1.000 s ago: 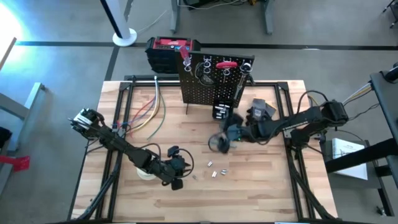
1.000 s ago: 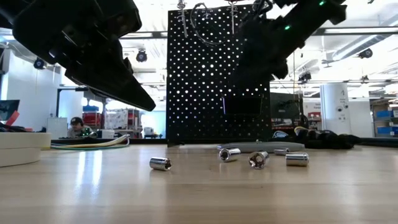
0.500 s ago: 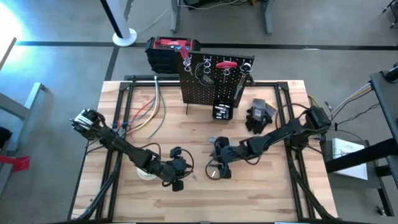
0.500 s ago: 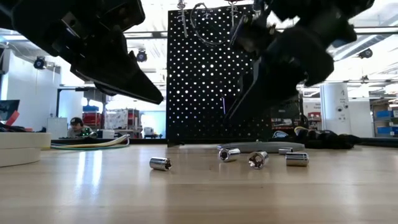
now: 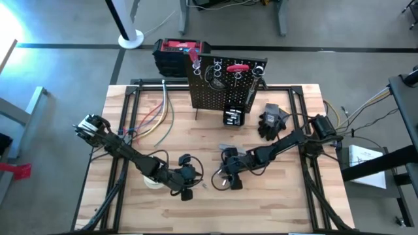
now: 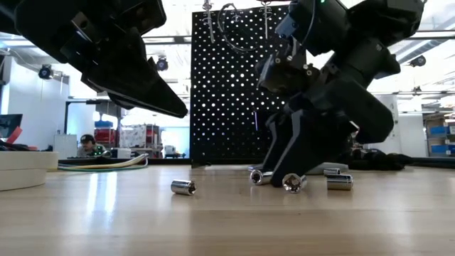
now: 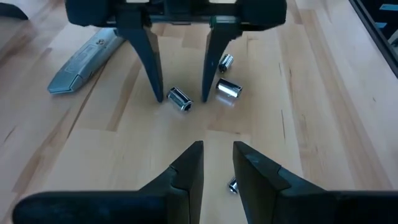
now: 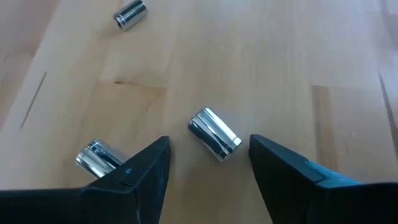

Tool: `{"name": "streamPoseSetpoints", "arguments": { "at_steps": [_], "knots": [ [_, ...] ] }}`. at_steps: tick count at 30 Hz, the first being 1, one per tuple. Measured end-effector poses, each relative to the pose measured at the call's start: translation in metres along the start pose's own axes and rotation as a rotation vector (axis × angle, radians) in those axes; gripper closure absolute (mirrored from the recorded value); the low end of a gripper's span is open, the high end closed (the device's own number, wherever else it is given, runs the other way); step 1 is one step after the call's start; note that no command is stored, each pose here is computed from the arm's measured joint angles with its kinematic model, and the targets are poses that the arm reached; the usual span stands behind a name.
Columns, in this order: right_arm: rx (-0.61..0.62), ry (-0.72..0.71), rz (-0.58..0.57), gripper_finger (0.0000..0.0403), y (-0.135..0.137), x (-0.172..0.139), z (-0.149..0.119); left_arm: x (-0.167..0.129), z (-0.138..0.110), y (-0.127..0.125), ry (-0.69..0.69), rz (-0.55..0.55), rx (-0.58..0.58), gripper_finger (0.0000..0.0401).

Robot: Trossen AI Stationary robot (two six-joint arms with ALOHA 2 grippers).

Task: Hang tools onto peg board
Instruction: Put the socket into the black bin on the peg board

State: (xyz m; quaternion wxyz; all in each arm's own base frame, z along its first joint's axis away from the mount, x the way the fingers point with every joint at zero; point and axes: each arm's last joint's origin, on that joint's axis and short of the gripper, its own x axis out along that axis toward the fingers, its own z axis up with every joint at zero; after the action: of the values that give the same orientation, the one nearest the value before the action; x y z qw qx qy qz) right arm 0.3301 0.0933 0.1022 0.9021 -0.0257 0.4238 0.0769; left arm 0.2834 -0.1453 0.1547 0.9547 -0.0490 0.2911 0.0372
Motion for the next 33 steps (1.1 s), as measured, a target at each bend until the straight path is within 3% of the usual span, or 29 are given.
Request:
{"name": "streamPoseSetpoints", "arguments": {
  "at_steps": [7,14,22,27,33],
  "knots": [
    [-0.002,-0.010,0.009,0.0257,0.001,0.000,0.001,0.000,0.000,0.000,-0.002,-0.001,-0.001,0.0324],
    [-0.005,-0.007,0.019,0.0378,0.001,-0.001,0.001,0.000,0.000,0.000,-0.003,-0.001,-0.002,0.0324],
    [0.006,-0.037,-0.009,0.0379,0.001,-0.016,0.009,0.000,0.000,0.000,-0.002,0.000,-0.001,0.0324],
    [-0.010,-0.108,-0.193,0.0379,-0.004,-0.048,0.024,0.000,0.000,0.000,0.001,0.001,0.001,0.0324],
    [0.094,-0.278,-0.590,0.0380,-0.024,-0.105,0.046,0.001,0.000,0.001,-0.001,0.004,0.002,0.0324]
  ]
}}
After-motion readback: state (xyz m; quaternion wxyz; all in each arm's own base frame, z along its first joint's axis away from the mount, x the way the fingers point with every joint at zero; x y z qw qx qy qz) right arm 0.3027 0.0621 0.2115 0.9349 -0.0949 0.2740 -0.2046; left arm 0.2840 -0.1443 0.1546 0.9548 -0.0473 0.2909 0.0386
